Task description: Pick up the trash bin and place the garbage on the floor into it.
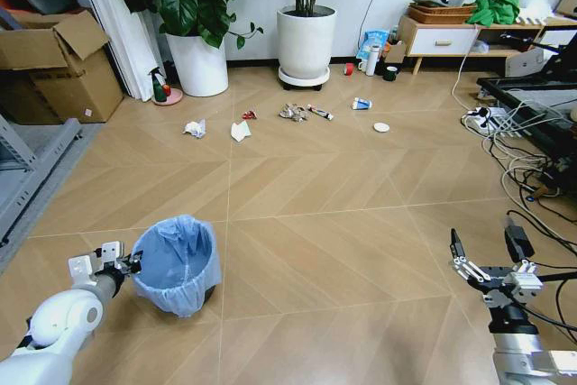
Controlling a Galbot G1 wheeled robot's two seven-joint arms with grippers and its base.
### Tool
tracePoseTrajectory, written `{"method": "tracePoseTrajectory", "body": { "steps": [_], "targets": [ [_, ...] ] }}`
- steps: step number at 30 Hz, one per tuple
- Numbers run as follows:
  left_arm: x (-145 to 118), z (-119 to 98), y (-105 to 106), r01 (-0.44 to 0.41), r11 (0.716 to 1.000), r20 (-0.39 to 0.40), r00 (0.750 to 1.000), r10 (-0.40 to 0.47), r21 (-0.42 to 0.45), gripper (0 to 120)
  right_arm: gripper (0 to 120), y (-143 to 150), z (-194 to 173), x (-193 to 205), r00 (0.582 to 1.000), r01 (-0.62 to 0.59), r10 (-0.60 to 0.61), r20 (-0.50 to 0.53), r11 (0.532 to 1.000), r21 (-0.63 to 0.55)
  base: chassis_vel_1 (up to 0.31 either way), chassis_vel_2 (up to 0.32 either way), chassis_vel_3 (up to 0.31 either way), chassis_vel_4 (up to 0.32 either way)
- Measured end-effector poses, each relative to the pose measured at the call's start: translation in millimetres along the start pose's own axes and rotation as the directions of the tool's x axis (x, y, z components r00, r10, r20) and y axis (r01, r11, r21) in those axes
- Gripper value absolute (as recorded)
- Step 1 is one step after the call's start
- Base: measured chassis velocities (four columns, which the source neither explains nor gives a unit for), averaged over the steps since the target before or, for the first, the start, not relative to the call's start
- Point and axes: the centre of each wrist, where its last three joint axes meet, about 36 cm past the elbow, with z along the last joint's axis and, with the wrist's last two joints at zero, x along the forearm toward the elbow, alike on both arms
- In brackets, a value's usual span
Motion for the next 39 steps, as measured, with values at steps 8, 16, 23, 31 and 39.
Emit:
{"method": "tracePoseTrajectory", "body": {
  "steps": [8, 16, 23, 31, 39],
  "targets": [
    [58, -16, -5, 0.005, 0.994, 0.260, 0.965, -0.035, 0.114, 0, 100, 11, 35, 11, 0.994, 0.098, -0.099, -0.056, 0.995, -0.010, 0.000, 0.000, 0.000, 0.000],
    [66, -13, -10, -0.018, 0.996, 0.312, 0.950, -0.011, 0.089, 0, 100, 20, 27, 8, 0.995, 0.086, -0.090, -0.038, 0.992, -0.094, 0.000, 0.000, 0.000, 0.000],
    [70, -20, -11, -0.015, 0.996, 0.345, 0.938, -0.015, 0.084, 0, 100, 29, 26, -7, 0.995, 0.089, -0.096, -0.038, 0.983, -0.163, 0.000, 0.000, 0.000, 0.000],
    [64, -16, -12, -0.017, 0.994, 0.339, 0.940, -0.020, 0.104, 0, 100, 27, 25, -3, 0.997, 0.059, -0.067, -0.050, 0.987, -0.148, -0.019, 0.018, 0.013, -0.016],
    [57, -13, -16, -0.019, 0.994, 0.328, 0.945, -0.019, 0.110, 0, 100, 22, 22, 1, 0.998, 0.040, -0.046, -0.042, 0.991, -0.128, -0.123, 0.120, 0.118, -0.119]
  ]
}}
